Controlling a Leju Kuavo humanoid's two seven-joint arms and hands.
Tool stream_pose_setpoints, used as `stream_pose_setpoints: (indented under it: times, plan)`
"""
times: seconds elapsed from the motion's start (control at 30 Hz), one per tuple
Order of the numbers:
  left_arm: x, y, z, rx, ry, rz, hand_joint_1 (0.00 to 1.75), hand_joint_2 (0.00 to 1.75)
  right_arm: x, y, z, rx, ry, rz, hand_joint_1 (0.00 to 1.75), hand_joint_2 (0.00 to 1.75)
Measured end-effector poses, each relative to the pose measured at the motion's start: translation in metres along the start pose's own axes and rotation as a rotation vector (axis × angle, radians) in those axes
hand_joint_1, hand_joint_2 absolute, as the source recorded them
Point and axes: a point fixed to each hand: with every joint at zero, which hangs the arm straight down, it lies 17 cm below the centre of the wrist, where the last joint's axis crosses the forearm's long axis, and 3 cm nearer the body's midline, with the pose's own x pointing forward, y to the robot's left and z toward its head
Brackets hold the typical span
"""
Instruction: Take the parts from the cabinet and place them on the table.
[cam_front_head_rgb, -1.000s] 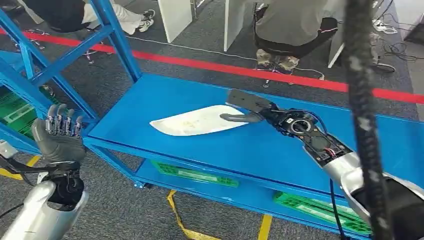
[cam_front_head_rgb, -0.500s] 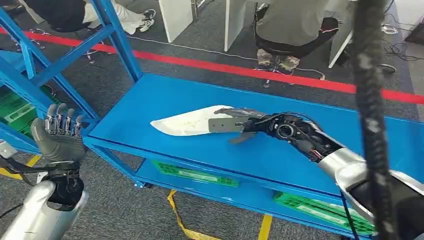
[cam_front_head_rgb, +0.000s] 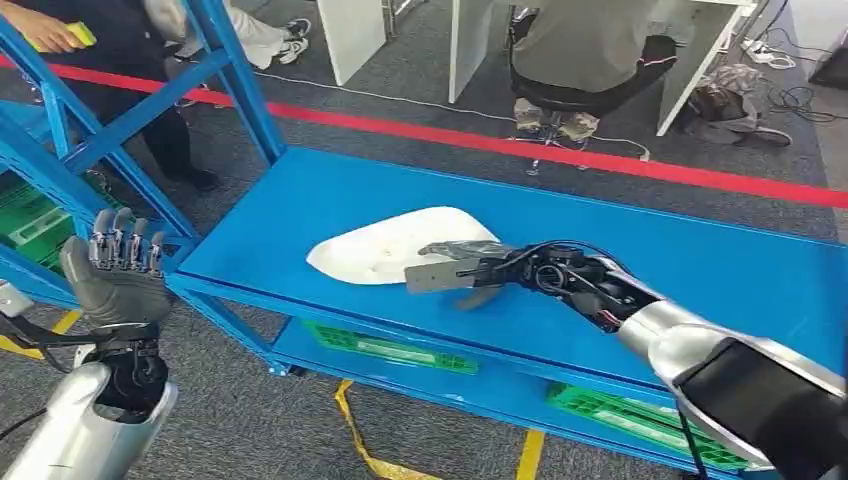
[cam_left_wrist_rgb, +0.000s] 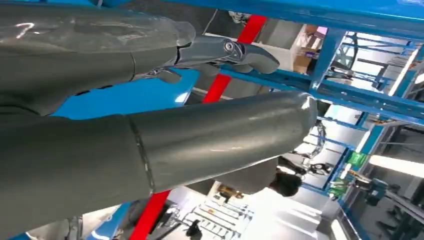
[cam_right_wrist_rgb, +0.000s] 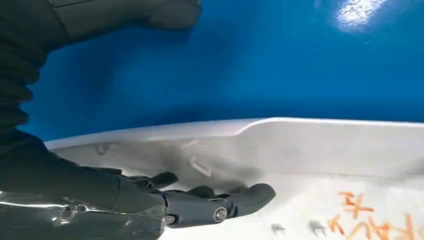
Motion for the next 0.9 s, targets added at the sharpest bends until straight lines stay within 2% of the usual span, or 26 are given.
stream_pose_setpoints:
  times: [0.77,0.8,0.83,0.9]
  plan:
    - [0.000,0.000,0.001,0.000,-0.005,0.002,0.00,0.00,-0.014,0.000,-0.003,0.030,0.020,0.018,0.00,1.75]
    - [0.001,0.000,0.001,-0.002,-0.009,0.002,0.00,0.00,-0.016,-0.001,-0.003,0.028,0.024,0.018,0.28,1.75]
    - [0.002,0.000,0.001,-0.002,-0.011,0.002,0.00,0.00,-0.018,-0.003,-0.002,0.022,0.027,0.018,1.75,1.75]
    - [0.002,0.000,0.001,-0.002,-0.015,0.003,0.00,0.00,-0.023,-0.006,-0.002,0.009,0.035,0.019,1.75,1.75]
